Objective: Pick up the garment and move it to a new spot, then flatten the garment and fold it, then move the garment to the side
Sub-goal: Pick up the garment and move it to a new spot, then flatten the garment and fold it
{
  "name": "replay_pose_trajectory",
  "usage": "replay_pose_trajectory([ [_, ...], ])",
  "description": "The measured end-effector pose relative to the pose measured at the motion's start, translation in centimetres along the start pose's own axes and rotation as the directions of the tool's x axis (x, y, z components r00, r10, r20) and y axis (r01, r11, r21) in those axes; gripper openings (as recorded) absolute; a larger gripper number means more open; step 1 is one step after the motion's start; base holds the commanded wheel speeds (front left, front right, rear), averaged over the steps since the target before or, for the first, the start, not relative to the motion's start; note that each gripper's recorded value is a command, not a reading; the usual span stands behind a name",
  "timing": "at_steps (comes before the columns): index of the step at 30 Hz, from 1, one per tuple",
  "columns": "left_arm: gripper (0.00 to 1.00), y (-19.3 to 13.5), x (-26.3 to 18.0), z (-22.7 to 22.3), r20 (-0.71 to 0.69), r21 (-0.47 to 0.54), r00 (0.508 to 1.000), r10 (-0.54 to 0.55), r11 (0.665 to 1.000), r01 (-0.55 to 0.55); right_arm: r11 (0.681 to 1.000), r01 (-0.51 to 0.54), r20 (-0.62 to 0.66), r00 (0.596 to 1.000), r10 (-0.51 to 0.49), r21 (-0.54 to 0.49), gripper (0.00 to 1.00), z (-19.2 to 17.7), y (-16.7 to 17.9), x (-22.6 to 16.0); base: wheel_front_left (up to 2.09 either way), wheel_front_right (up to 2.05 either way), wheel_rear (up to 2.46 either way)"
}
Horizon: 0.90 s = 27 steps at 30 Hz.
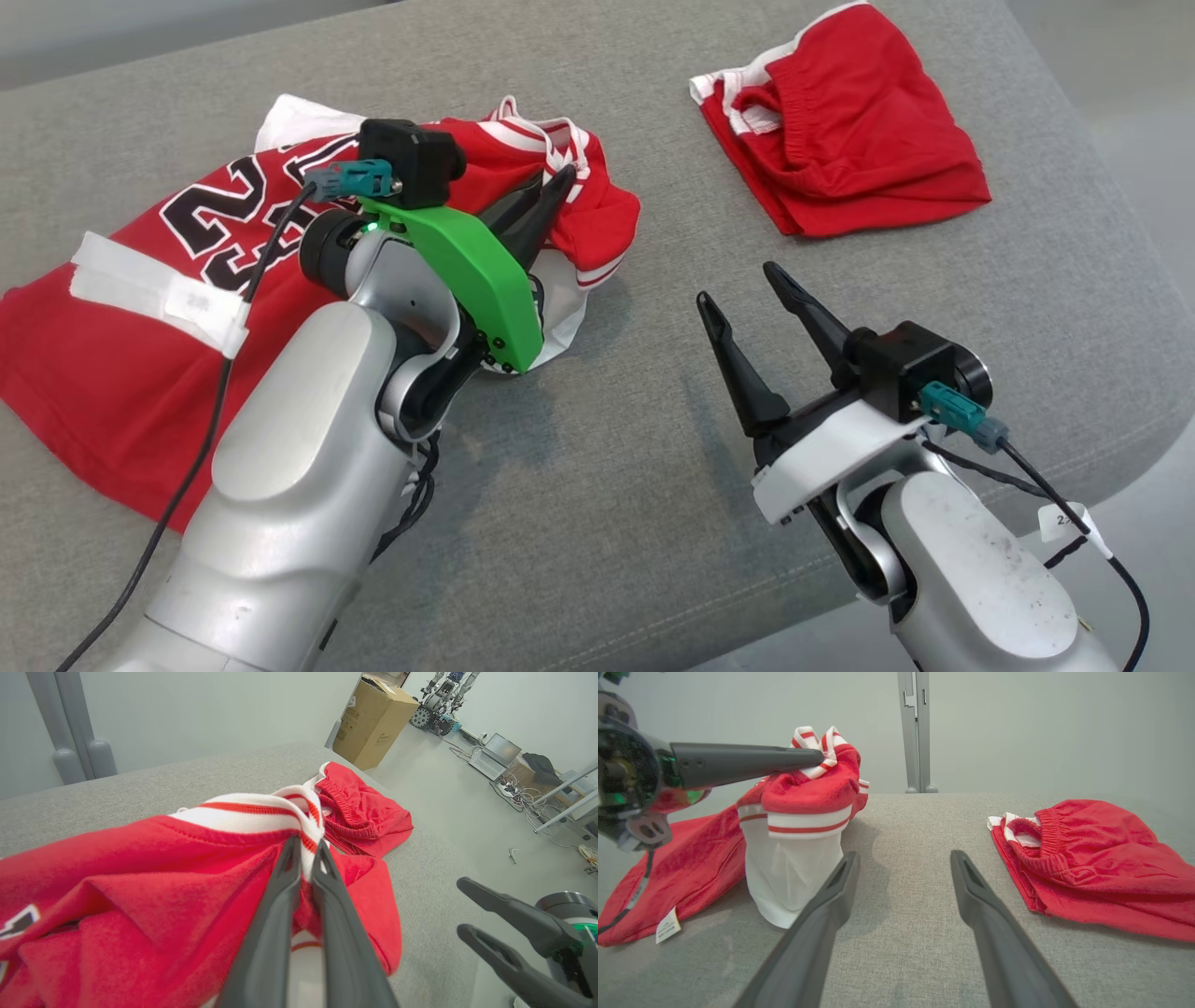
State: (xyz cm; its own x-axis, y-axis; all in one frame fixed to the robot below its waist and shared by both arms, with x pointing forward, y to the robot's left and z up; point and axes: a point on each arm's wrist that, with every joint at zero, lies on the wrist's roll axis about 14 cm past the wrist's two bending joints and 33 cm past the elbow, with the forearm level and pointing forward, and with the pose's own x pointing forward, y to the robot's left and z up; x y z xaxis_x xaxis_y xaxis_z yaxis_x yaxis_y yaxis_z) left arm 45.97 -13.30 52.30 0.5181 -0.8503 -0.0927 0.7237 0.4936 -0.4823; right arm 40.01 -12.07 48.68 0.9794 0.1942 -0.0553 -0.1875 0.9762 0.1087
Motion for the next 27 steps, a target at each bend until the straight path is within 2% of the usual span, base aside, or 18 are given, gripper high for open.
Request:
replay_pose_trajectory([
  [4,0.0,-1.3,1.6,-0.4,0.002,0.036,0.999,-0.051,0.998,0.051,1.0,0.0,-0.051,0.999,0.0,0.0,1.0,-1.4,-0.4,-0.8,0.0,0.0,0.0],
  [5,0.12,-1.5,1.9,-0.5,0.006,0.041,0.998,-0.057,0.998,0.057,1.0,0.005,-0.06,0.998,-0.005,0.002,1.0,-1.7,-0.5,-0.9,0.0,0.0,0.0],
  [6,0.53,-1.5,2.1,-0.7,0.008,0.053,0.998,-0.059,0.997,0.058,1.0,0.005,-0.07,0.998,-0.005,0.003,1.0,-2.0,-0.5,-1.0,0.0,0.0,0.0],
  [7,1.0,-1.4,2.3,-0.9,0.006,0.061,0.998,-0.059,0.996,0.059,1.0,0.002,-0.079,0.997,-0.002,0.005,1.0,-2.3,-0.5,-1.0,0.0,0.0,0.0],
  [14,1.0,-1.8,2.4,-0.9,0.045,0.083,0.996,-0.079,0.994,0.075,1.0,-0.002,-0.107,0.994,0.003,0.007,1.0,-3.2,-0.6,-0.7,0.0,0.0,0.0],
  [21,1.0,-3.4,1.0,0.1,0.109,0.108,0.987,-0.12,0.988,0.108,0.998,-0.056,-0.165,0.985,0.055,-0.004,1.0,-5.1,0.1,-0.6,0.0,0.0,0.0],
  [25,1.0,-2.6,-0.2,0.9,0.156,0.119,0.984,-0.09,0.99,0.072,0.994,-0.106,-0.203,0.973,0.105,0.007,1.0,-6.4,1.2,-0.4,0.0,0.0,0.0],
  [27,1.0,-1.5,-1.7,0.1,0.171,0.095,0.984,-0.038,0.995,0.022,0.99,-0.14,-0.229,0.963,0.142,0.025,1.0,-7.2,2.2,-0.2,0.0,0.0,0.0],
])
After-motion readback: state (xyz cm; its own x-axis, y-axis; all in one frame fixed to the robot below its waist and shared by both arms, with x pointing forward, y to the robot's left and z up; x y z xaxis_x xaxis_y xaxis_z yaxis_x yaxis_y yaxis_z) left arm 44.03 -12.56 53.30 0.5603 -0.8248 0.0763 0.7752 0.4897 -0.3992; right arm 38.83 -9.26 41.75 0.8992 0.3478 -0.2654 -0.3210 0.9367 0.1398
